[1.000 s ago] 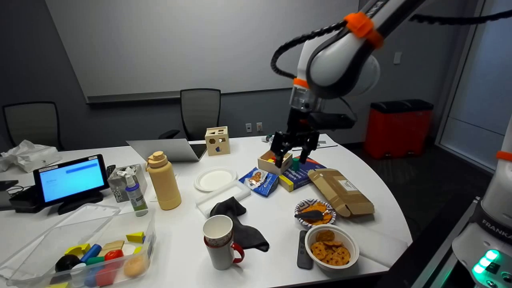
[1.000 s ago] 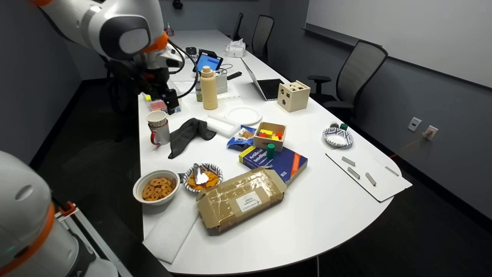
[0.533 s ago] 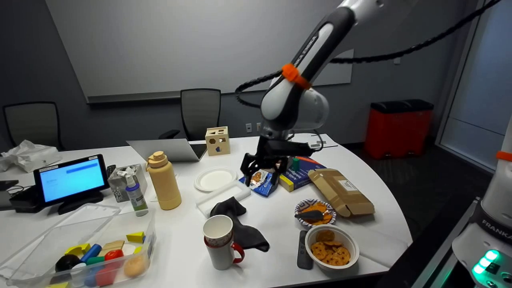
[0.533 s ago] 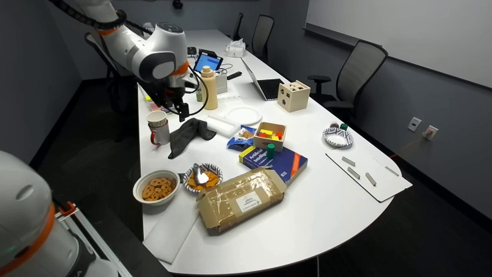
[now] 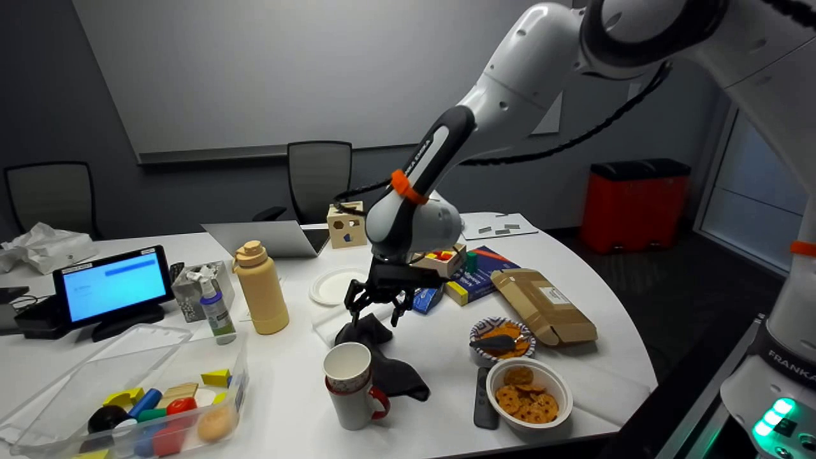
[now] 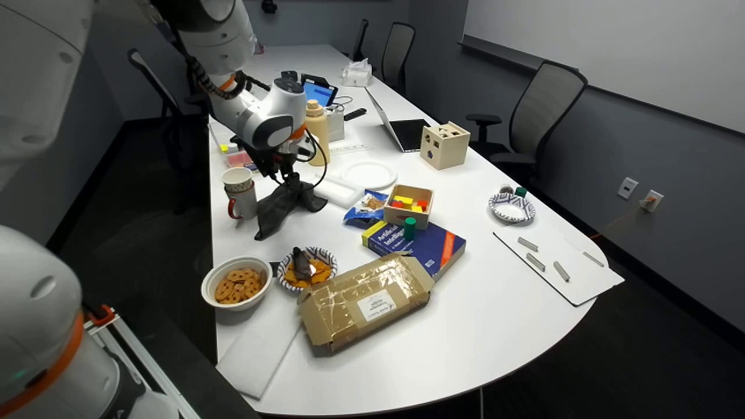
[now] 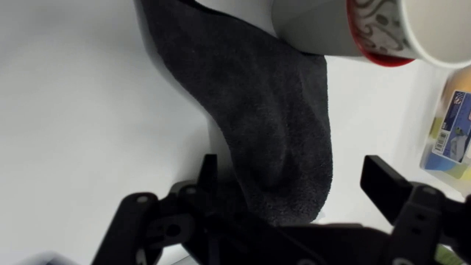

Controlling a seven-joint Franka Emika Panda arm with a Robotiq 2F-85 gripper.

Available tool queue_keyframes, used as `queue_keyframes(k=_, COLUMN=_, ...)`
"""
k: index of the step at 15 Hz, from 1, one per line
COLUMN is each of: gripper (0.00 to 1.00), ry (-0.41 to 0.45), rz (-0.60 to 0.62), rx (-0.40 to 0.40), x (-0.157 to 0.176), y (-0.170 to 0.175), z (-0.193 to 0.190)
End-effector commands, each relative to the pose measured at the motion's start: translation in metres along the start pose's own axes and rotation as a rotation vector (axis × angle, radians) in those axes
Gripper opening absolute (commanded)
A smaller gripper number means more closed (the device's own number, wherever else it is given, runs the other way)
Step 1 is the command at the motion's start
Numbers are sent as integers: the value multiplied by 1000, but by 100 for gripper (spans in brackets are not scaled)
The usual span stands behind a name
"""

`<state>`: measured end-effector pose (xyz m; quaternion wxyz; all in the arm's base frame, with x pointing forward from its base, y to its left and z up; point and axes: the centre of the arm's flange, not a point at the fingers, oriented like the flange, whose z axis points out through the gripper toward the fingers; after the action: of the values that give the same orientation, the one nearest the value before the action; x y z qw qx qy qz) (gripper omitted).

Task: Use the black towel to clean the table

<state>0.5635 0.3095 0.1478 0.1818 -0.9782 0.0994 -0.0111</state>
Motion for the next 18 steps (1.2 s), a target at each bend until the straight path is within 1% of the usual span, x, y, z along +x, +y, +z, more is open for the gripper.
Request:
queue_keyframes(k=1, gripper=100, ry=-10, rz=25, rx=-4, x=33, y=-23, z=39)
queue_keyframes(k=7, gripper=100, ry=-34, rz=40, rx=-24, x=40, y=-26, z=78)
queue_keyframes(k=9, gripper=74, ry=-44, rz=36, rx=-37, x=40, y=-25, z=88)
queue_keyframes(k=15, gripper=26, ry=-33, rz=16, rx=-64, x=40, y=-25, z=97)
queue_keyframes(k=18, gripper=4, ry=-34, rz=14, rx=-91, x=39, y=-25, z=97)
